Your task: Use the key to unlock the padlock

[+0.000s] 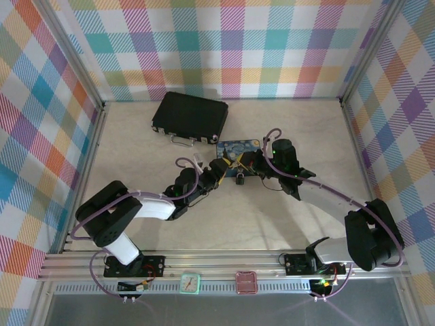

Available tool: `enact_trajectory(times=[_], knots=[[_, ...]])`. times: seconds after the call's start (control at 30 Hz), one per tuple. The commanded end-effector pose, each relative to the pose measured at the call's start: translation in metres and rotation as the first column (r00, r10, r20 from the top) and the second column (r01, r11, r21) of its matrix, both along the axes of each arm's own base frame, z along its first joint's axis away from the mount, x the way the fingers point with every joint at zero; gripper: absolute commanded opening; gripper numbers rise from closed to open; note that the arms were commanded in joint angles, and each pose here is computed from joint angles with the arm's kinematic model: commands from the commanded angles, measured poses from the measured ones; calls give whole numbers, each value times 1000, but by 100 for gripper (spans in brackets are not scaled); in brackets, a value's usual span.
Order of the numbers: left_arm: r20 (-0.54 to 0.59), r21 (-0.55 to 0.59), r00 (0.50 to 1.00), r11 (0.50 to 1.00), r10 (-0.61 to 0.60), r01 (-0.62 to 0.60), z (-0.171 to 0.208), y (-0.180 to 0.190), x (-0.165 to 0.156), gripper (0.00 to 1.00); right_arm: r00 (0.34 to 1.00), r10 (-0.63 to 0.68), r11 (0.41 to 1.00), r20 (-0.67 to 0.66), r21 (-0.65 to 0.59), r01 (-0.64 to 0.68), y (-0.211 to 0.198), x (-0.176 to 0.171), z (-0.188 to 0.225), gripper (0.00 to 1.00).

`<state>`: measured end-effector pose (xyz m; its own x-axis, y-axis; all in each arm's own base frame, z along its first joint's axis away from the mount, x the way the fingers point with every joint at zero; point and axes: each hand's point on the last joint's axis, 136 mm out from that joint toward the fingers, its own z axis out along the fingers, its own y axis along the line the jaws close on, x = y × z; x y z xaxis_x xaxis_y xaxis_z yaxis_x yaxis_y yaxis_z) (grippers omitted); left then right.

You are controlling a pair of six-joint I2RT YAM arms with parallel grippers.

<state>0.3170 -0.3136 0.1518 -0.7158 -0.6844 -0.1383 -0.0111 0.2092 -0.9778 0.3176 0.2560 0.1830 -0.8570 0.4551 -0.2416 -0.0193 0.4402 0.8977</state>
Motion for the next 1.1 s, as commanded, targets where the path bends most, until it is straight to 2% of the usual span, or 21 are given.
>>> enact_trajectory(times=[0.0,0.3,0.57,0.63,0.77,0.9,1.07], knots=[[54,-139,998,990,26,-18,39,-9,8,67,999,27,997,44,76,-30,9,2,21,0],[60,-152,998,988,13,-4,45,-16,9,61,998,47,994,38,97,-50,12,-1,20,0],[76,-129,997,992,-3,13,51,-20,9,46,999,35,997,31,64,-37,8,-1,14,0],[76,-123,997,992,-4,13,51,-20,9,38,999,22,999,36,43,-23,5,0,13,0],[71,-116,997,993,-15,23,49,-21,8,37,999,16,1000,50,20,-17,4,3,15,0],[67,-106,997,994,-26,33,46,-23,6,26,998,16,1000,54,1,-16,3,4,15,0],[56,-76,998,997,-18,22,39,-19,6,1,998,2,1000,60,-15,-2,-2,2,15,0]])
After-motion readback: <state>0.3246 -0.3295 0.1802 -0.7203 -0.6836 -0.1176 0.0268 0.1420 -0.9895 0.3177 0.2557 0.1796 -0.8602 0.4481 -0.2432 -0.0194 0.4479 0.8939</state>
